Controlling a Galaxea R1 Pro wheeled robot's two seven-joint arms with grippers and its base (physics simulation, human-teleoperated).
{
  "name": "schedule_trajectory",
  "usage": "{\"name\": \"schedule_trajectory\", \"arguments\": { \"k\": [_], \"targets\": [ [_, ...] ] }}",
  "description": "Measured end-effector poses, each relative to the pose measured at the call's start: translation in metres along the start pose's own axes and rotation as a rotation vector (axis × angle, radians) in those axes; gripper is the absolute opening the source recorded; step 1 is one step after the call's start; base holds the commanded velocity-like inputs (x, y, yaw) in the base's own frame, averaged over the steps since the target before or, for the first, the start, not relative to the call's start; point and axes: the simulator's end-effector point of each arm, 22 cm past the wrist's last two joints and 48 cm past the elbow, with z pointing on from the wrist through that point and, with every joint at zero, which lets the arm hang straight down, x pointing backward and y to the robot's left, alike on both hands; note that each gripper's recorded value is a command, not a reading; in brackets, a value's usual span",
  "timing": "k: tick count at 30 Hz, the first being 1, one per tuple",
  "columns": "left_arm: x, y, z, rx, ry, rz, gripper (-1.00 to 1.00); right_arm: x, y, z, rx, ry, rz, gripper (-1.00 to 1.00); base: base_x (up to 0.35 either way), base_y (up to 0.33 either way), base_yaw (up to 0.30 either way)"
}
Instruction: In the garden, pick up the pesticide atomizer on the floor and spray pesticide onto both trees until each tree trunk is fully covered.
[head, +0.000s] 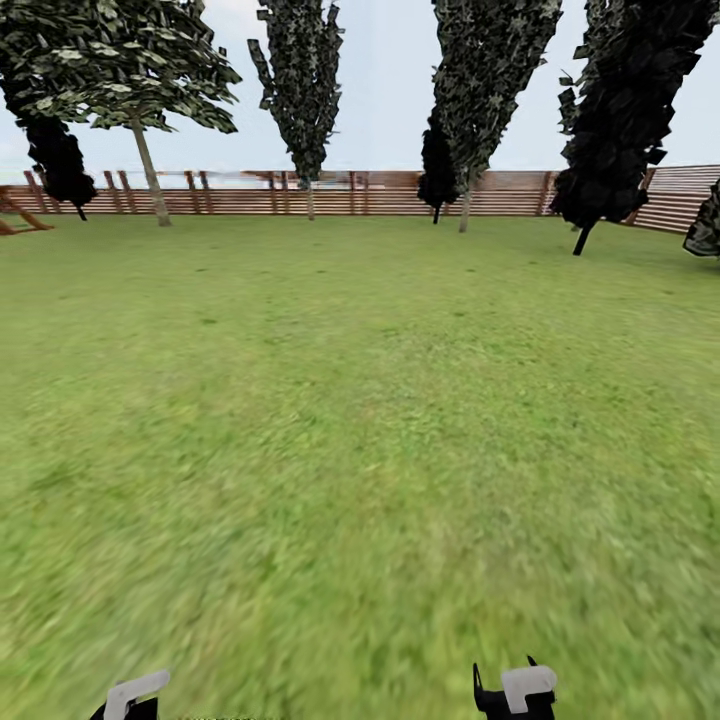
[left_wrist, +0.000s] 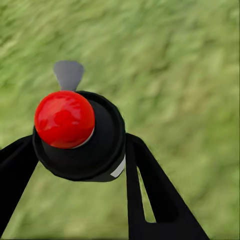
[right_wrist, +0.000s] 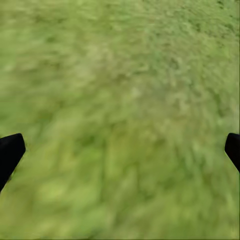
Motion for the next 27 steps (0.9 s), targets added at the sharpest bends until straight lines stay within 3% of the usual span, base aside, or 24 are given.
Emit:
{"name": "schedule_trajectory", "arguments": {
  "k": [18,27],
  "targets": [
    [-0.007,-0.0008,-0.001,0.002,-0.014,-0.007,-1.0,-0.0066,-0.0016,0.0,0.004,-0.014,0.002,1.0,0.006,0.0,0.245],
    [-0.0103,-0.0004,-0.0015,0.0,-0.02,-0.012,-1.0,-0.0083,-0.0022,-0.001,0.005,-0.019,0.003,1.0,0.274,0.176,0.245]
  ]
}}
